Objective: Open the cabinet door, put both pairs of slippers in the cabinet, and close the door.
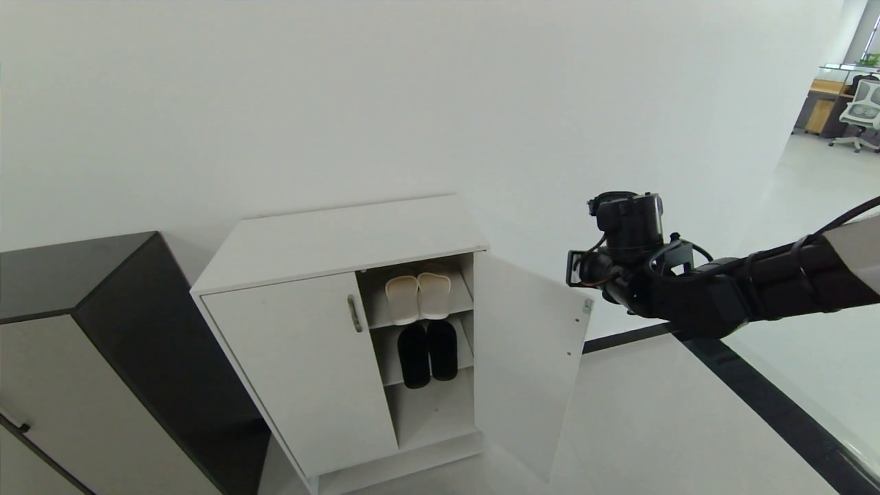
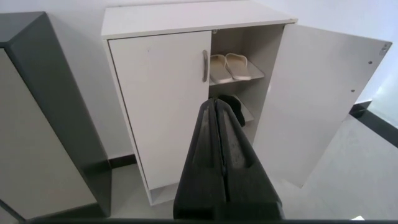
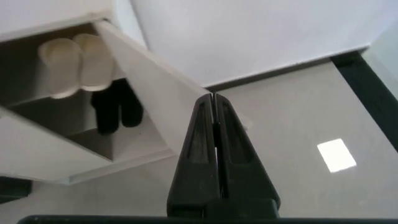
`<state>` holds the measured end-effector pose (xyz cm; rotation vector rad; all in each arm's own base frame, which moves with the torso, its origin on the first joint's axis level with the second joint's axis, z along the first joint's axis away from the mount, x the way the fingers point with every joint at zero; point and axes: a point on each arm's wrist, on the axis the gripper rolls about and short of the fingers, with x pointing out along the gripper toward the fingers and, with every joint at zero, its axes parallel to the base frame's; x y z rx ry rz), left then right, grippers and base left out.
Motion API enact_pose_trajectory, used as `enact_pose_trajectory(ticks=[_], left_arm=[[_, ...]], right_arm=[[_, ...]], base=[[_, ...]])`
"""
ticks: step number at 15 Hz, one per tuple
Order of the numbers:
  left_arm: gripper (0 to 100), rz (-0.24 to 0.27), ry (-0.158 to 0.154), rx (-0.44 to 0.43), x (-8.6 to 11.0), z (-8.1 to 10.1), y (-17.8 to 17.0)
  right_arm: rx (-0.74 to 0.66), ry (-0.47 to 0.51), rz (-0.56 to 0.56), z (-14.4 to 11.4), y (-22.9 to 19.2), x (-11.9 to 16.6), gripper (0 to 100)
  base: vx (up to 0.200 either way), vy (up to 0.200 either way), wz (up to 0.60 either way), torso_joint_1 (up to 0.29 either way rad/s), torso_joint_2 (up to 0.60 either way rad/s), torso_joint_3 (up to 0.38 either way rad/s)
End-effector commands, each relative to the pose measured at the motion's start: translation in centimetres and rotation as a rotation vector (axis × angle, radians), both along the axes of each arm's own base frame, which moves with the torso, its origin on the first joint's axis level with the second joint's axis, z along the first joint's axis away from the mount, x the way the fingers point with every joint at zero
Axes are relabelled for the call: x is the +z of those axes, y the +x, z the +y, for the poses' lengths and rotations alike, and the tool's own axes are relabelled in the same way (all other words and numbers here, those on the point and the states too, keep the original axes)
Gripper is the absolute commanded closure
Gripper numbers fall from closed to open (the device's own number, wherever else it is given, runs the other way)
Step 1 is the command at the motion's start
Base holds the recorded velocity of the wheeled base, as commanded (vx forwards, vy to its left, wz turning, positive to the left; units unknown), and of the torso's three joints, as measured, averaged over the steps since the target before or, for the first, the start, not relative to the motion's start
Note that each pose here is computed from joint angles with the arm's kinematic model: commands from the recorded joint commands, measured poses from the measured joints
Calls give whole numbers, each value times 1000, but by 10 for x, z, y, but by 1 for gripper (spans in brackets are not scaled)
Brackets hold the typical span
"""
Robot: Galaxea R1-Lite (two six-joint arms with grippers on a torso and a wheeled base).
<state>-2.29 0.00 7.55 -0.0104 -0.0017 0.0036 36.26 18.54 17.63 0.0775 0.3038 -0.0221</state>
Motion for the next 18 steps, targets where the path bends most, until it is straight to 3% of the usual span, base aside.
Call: enact_pose_trajectory(ticks=[1, 4, 11, 18], left_arm=[[100, 0, 0, 1, 0, 0, 0], [100, 0, -2, 1, 0, 0, 0], [100, 0, -2, 1, 0, 0, 0], [100, 0, -2, 1, 0, 0, 0]], right_arm=[[-26, -15, 32, -3, 17, -20, 100], [-29, -16, 63, -11, 34, -43, 100], [-36, -27, 91, -9, 45, -66, 100], [-53, -30, 97, -14, 52, -73, 100]], base=[[0, 0, 0, 0, 0, 0], [0, 0, 0, 0, 0, 0], [0, 0, 0, 0, 0, 0], [0, 0, 0, 0, 0, 0]])
